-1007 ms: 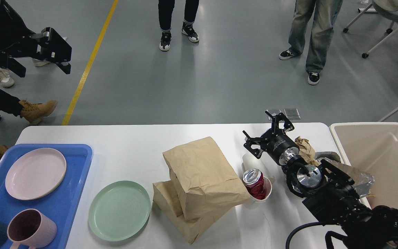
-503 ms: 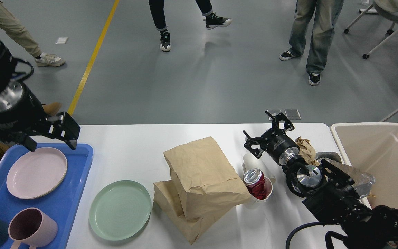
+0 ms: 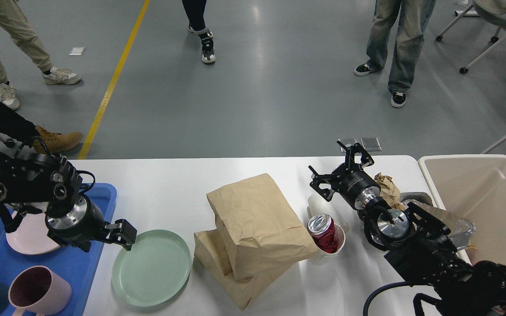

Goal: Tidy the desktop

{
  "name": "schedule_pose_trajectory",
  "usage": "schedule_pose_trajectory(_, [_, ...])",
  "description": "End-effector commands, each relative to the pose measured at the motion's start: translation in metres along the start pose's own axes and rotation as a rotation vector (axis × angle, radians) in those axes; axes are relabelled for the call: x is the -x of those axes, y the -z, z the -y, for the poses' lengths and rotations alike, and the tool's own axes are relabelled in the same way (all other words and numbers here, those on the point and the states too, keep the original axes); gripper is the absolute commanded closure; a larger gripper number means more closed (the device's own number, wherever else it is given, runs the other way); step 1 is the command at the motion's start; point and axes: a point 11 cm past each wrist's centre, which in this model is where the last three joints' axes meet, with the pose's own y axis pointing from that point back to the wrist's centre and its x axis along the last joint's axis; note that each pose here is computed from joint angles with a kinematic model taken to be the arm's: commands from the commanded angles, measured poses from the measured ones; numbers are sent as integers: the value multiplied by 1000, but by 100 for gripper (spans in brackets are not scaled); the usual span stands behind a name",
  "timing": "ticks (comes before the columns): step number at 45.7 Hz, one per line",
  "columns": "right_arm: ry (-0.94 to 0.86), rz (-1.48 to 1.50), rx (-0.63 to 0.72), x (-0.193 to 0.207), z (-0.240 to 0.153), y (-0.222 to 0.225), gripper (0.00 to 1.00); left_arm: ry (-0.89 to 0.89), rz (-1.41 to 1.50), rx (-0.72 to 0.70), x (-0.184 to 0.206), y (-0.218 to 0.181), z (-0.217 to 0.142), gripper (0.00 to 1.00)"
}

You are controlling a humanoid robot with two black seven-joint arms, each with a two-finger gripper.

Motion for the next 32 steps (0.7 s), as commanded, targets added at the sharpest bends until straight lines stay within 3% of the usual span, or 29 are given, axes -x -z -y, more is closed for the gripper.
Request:
schedule_pose_trajectory(1, [0, 0, 0, 0, 0, 0, 0, 14, -32, -49, 3, 11, 18, 5])
schedule_pose_trajectory(15, [1, 1, 0, 0, 0, 0, 0, -3, -119, -46, -3, 26, 37, 5])
schedule_pose_trajectory(32, [0, 0, 0, 0, 0, 0, 0, 6, -145, 17, 1, 7, 58, 5])
